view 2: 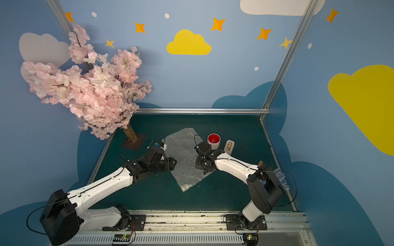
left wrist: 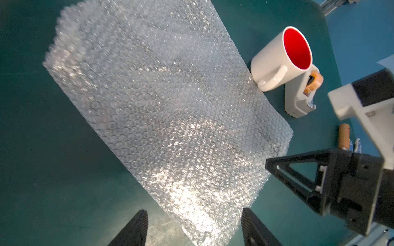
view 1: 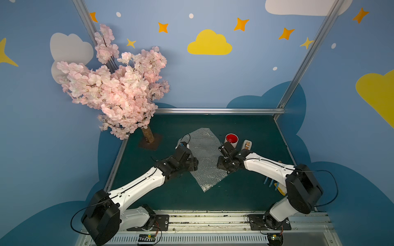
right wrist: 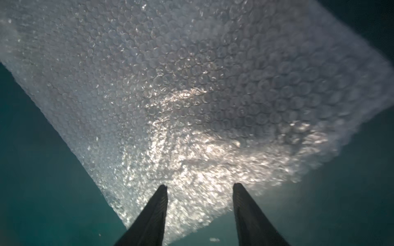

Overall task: Wrap mugs in bubble wrap
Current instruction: Adjust the mug at the center of the board.

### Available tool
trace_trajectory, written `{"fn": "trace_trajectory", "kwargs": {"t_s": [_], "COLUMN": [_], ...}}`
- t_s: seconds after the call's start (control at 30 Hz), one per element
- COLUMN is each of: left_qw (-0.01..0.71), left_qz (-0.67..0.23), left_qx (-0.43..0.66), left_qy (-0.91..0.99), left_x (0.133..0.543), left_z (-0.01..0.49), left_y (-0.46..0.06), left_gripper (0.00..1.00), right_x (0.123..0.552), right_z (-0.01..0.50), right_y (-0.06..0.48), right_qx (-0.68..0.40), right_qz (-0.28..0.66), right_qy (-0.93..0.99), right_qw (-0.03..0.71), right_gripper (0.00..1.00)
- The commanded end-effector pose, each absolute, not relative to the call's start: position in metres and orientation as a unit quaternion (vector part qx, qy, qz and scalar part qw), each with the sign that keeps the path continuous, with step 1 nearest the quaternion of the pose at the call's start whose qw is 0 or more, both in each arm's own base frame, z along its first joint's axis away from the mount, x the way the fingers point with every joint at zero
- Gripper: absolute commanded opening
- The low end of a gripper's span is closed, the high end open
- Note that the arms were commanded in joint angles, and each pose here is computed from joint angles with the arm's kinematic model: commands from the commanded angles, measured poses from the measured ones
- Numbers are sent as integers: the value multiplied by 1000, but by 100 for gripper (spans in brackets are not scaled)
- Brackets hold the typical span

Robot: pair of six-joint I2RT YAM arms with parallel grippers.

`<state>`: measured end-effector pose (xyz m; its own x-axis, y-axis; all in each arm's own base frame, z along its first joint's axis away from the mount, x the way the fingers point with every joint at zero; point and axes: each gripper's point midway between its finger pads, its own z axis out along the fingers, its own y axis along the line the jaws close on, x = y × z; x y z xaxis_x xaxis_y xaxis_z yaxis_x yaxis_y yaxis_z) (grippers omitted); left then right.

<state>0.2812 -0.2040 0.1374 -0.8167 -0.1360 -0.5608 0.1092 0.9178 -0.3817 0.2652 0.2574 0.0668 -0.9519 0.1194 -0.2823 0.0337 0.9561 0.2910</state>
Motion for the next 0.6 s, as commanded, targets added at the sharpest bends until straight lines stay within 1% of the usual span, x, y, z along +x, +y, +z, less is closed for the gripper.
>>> {"fn": "trace_trajectory", "kwargs": {"t_s": [0.0,0.1,0.23,0.33,0.43,0.57], "left_qw": [304,308,304,296,290,280], "left_qz": [-179,-183,-185,-182,-181,-179], "left_qx": [-22,-50,-72,-75,-72,-69], "left_qy": [935,932,932,935,937,941], "left_x": [298,313,326,333,337,343], "left_z": [141,143,143,139,134,126], "left_y": [-183,-169,-159,-157,-160,-164], "left_gripper": [70,70,70,69,69,68], "right_x": [265,252,231,216,203,186], "right_z": [70,58,37,24,13,7], "right_y": [306,328,344,345,336,310], "right_qx": [5,-13,-26,-32,-26,-11], "right_qz": [178,179,175,159,146,126], "right_qy": [971,973,977,981,985,989], "right_qw": [157,147,120,103,85,73], "right_gripper": [40,30,17,10,8,8]}}
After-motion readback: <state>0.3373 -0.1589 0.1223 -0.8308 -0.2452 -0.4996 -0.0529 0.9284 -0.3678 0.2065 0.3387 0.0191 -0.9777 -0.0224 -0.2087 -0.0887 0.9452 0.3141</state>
